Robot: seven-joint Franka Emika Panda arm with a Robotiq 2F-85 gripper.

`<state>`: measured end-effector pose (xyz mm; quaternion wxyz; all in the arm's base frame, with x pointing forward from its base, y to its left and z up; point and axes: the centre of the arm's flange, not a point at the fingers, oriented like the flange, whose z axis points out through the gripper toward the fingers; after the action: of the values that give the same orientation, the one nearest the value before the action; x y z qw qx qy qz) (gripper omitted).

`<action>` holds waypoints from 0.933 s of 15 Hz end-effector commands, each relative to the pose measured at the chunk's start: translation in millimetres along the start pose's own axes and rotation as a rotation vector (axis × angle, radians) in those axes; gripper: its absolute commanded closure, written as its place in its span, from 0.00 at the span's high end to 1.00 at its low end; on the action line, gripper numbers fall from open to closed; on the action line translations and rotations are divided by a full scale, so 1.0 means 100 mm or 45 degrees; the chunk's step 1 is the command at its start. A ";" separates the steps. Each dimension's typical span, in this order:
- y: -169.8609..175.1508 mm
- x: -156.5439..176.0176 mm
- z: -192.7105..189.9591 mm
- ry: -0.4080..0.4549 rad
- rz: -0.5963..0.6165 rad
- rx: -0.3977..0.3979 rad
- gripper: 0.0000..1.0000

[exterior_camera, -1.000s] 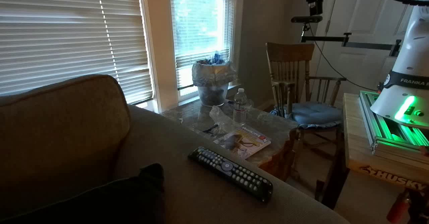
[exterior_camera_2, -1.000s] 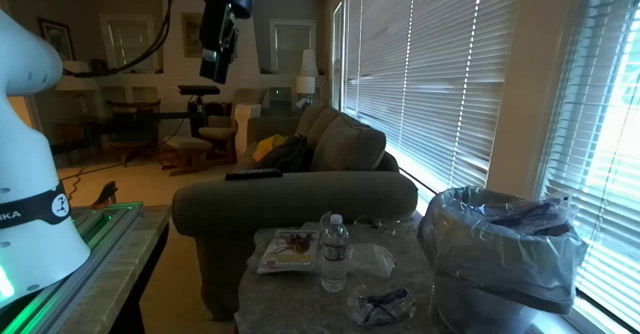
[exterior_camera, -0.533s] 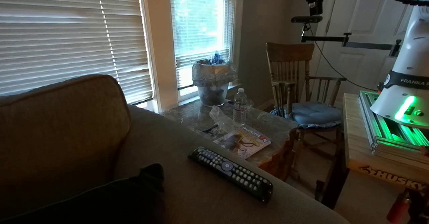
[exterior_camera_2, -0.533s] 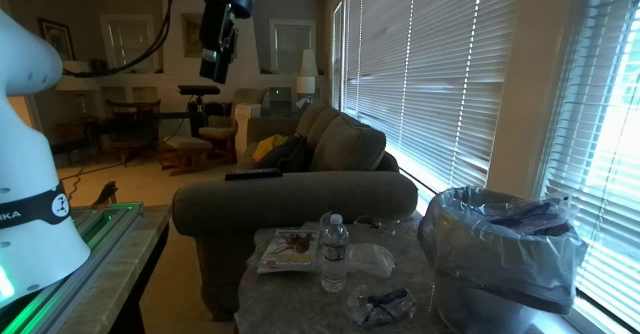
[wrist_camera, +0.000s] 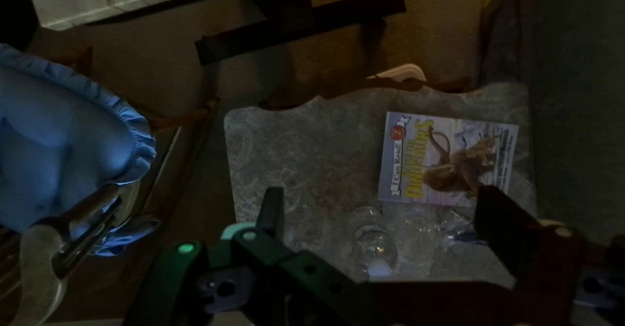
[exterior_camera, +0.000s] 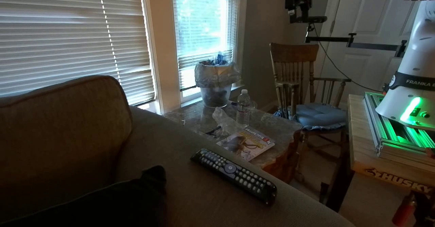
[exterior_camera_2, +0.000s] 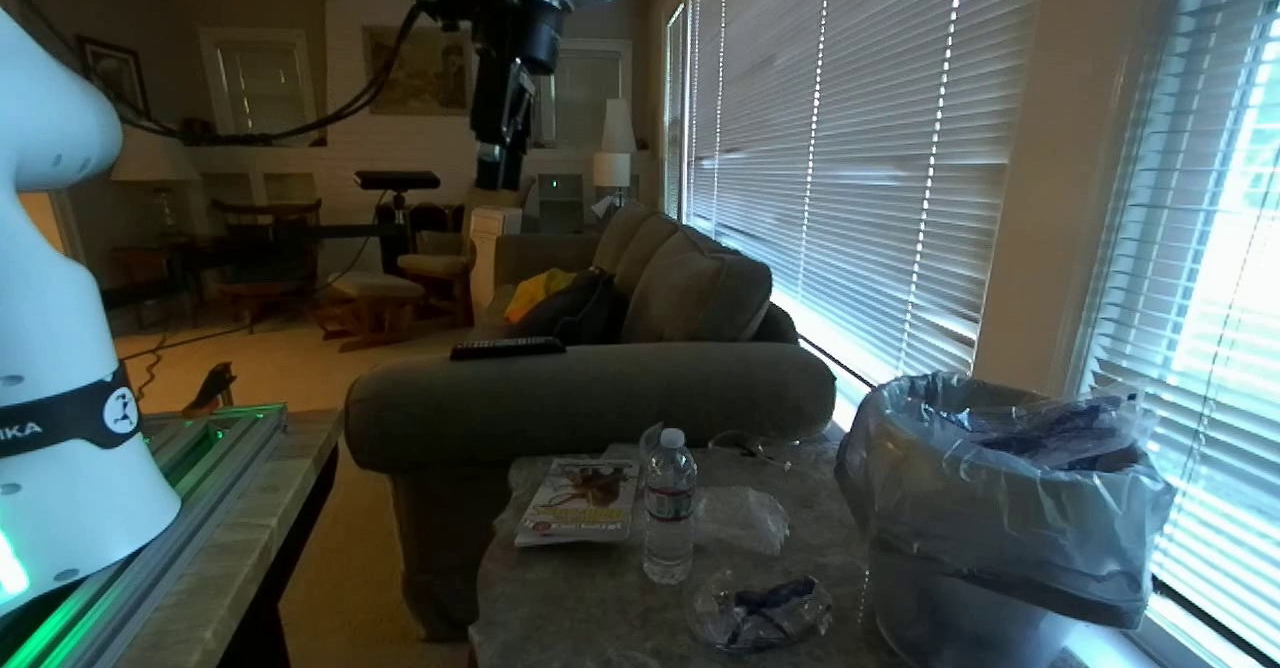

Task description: Put the plastic inside the rubbish can

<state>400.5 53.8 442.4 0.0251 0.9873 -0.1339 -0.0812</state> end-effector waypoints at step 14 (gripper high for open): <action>-0.77 2.49 0.85 0.386 0.244 0.124 1.00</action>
<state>604.8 56.7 346.3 -0.0056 0.9730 -0.2239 0.0562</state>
